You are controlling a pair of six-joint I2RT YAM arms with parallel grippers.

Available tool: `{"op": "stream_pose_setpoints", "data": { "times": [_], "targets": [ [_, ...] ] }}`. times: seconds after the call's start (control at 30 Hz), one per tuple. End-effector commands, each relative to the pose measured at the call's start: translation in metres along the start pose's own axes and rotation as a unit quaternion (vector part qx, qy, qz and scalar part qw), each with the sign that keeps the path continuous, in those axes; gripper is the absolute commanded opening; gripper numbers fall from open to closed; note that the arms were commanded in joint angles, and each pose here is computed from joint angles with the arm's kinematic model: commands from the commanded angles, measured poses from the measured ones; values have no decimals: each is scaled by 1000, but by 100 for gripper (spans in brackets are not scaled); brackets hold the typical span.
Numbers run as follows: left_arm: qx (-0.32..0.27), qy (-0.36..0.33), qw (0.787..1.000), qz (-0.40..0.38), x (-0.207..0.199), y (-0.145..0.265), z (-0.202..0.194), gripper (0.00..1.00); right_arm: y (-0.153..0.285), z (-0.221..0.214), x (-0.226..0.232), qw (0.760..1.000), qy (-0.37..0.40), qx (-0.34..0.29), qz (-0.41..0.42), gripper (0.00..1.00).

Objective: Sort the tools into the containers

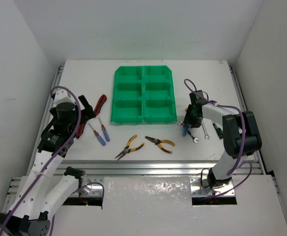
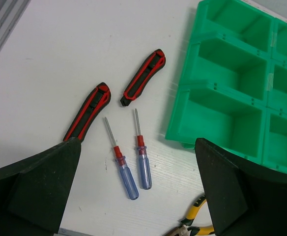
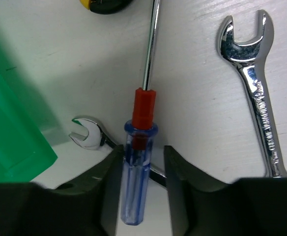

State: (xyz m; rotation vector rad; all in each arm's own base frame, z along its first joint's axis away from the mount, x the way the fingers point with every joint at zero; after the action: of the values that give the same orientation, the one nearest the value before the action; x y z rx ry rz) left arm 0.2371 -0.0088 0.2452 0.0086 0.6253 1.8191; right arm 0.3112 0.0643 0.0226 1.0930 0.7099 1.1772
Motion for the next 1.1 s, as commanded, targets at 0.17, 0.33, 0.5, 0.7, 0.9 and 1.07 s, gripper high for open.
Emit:
{"op": "stream_pose_setpoints", "data": {
  "times": [0.17, 0.33, 0.5, 0.7, 0.9, 1.07],
  "targets": [
    [-13, 1, 1000, -16, -7, 0, 9, 100, 17, 19, 6, 999, 6, -49, 19, 11],
    [-3, 14, 1000, -3, -5, -3, 5, 100, 68, 44, 15, 981, 80, -168, 62, 3],
    [55, 36, 992, 108, 13, -25, -18, 100, 113, 54, 67, 904, 253, -276, 204, 0],
    [161, 132, 961, 182, 16, -41, -77, 100, 129, 62, 133, 721, 516, -354, 299, 0],
    [162, 161, 947, 224, 28, -51, -99, 100, 118, 79, 168, 662, 582, -323, 344, 1],
    [177, 157, 941, 240, 35, -61, -123, 100, 95, 83, 177, 661, 598, -301, 341, 13]
  ]
}}
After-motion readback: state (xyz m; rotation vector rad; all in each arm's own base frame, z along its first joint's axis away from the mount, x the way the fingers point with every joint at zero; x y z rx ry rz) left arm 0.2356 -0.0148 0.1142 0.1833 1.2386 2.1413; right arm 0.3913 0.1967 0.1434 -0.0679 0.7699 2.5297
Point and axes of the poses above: each gripper's point midway between its finger pads, its own y axis back along the fingers, its own x axis along the line the jaws close on, z = x × y, the point moved 3 cm from there along y, back along the fingers, and after that the axes turned 3 degrees about y, right-handed, at the moved point
